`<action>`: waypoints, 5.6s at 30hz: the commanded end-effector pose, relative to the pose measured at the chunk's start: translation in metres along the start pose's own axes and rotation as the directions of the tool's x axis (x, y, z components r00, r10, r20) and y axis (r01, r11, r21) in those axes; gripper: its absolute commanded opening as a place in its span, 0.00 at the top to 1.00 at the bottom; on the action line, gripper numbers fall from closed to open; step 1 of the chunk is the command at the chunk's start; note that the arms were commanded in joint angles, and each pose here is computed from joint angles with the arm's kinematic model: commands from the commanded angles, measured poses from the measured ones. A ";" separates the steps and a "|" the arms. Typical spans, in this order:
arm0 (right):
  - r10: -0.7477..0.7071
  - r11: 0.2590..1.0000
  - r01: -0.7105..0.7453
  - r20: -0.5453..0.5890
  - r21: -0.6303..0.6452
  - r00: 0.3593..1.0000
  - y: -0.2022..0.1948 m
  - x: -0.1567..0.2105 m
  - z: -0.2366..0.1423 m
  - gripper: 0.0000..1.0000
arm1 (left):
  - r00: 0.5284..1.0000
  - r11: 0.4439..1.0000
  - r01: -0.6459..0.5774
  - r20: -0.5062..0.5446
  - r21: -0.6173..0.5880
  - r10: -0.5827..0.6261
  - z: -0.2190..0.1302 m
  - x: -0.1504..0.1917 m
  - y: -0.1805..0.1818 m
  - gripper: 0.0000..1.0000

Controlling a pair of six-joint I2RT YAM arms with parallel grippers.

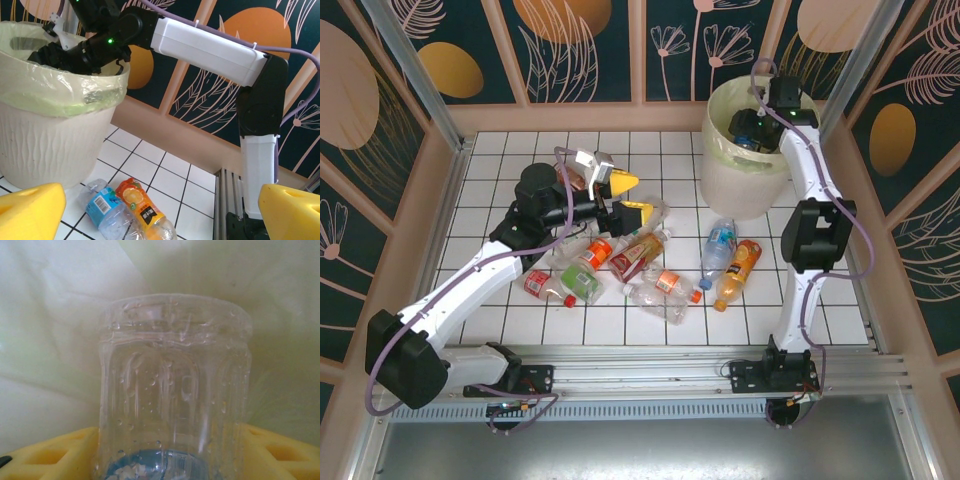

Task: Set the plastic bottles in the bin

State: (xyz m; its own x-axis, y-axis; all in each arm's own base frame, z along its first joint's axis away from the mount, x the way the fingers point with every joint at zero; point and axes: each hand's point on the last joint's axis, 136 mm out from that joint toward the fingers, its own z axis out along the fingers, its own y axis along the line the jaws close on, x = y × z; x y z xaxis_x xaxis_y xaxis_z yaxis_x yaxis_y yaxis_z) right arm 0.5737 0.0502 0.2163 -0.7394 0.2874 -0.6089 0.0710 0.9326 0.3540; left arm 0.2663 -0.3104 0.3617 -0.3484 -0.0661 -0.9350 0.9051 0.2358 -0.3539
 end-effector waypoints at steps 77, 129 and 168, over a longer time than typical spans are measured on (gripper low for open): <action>-0.609 0.766 0.424 -0.337 -0.483 0.718 0.139 0.388 -0.182 0.40 | 0.941 0.943 -0.324 -0.127 -0.070 0.314 -0.065 0.018 -0.046 0.01; -0.809 0.578 0.661 -0.442 -0.478 0.388 0.174 0.494 -0.114 0.38 | 0.944 0.943 -0.327 -0.049 -0.057 0.325 -0.069 0.005 -0.057 0.01; -0.349 0.813 0.506 0.453 -0.289 0.820 0.197 0.080 -0.232 0.39 | 0.992 0.994 -0.096 0.087 0.047 0.091 -0.003 -0.023 -0.017 0.01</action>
State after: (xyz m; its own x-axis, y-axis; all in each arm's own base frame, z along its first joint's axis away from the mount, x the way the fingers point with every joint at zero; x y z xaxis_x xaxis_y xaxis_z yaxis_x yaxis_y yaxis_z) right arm 0.3570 0.2214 0.3560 -0.4494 -0.0492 -0.8920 -0.5255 0.8220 0.2195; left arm 0.2615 -0.3031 0.3912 -0.2478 -0.1540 -0.9565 0.9312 0.2346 -0.2790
